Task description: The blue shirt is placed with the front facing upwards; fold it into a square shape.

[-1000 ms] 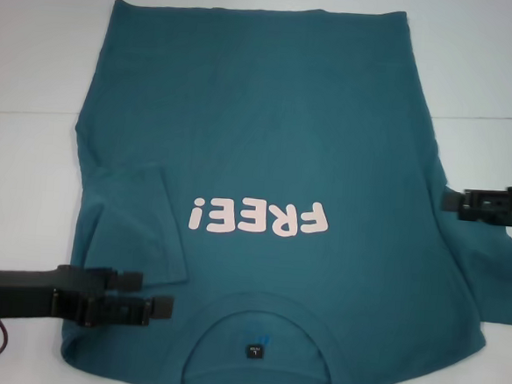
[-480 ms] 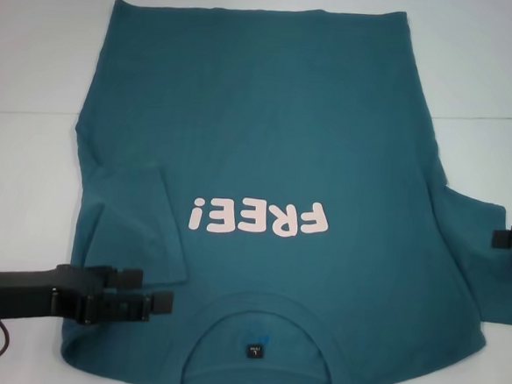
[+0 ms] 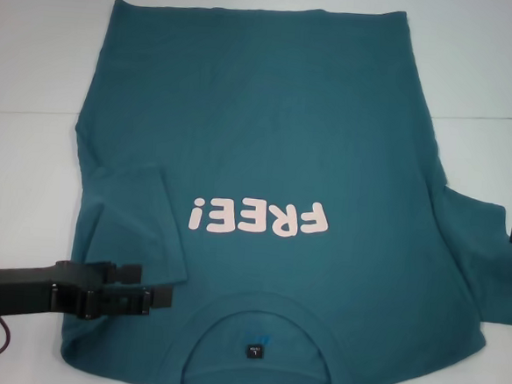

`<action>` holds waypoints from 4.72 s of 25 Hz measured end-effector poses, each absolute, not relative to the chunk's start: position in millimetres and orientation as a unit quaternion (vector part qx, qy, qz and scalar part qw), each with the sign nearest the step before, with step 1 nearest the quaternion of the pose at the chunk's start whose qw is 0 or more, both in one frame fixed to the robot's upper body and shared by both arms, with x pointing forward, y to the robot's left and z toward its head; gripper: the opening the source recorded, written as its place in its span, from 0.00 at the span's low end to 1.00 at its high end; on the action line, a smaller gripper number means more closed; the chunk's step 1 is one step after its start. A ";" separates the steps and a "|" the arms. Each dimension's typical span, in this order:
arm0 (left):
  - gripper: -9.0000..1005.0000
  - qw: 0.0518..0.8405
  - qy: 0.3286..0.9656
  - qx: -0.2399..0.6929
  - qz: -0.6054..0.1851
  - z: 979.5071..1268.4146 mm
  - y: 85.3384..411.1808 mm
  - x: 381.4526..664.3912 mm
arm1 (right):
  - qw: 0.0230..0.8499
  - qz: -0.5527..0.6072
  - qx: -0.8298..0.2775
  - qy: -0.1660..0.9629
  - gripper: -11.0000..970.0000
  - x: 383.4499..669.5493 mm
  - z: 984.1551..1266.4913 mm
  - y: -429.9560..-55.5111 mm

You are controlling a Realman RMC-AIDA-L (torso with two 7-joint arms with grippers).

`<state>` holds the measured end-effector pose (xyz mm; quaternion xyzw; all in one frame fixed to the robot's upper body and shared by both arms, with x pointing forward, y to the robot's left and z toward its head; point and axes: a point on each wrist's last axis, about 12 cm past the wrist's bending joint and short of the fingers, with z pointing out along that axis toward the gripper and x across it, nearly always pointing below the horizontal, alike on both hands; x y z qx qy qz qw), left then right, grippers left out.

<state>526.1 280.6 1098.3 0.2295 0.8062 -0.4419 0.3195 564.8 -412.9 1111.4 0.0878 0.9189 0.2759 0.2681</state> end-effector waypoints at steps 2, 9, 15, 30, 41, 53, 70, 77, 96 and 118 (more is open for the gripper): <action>0.93 0.320 0.806 0.229 -0.441 1098.2 280.7 526.2 | 0.270 0.272 0.093 0.919 0.64 566.4 1107.6 -411.2; 0.93 0.322 0.809 0.224 -0.438 1096.3 280.4 528.1 | 0.263 0.262 0.103 0.923 0.65 573.2 1094.5 -403.6; 0.93 0.325 0.812 0.218 -0.433 1094.7 281.4 529.0 | 0.258 0.258 0.100 0.926 0.65 579.5 1088.6 -393.8; 0.93 0.325 0.816 0.210 -0.431 1088.8 281.0 528.6 | 0.258 0.268 0.091 0.924 0.65 587.0 1088.3 -381.8; 0.93 0.324 0.816 0.207 -0.432 1089.3 280.9 529.0 | 0.253 0.274 0.078 0.925 0.54 588.1 1093.8 -377.7; 0.93 0.324 0.816 0.206 -0.432 1089.7 281.2 529.0 | 0.259 0.259 0.087 0.927 0.03 588.0 1099.9 -388.2; 0.93 0.326 0.822 0.176 -0.433 1084.2 291.8 520.6 | 0.241 0.133 0.019 0.961 0.02 622.5 1131.6 -371.0; 0.93 0.328 0.822 0.172 -0.433 1084.0 293.7 520.1 | 0.254 0.127 0.021 0.959 0.02 626.7 1142.0 -369.4; 0.93 0.334 0.821 0.162 -0.433 1084.4 297.4 519.3 | 0.252 0.135 0.020 0.958 0.02 627.2 1162.1 -367.3; 0.93 0.350 0.816 0.147 -0.436 1086.6 300.4 520.7 | 0.201 0.186 -0.091 0.957 0.02 644.2 1175.7 -286.7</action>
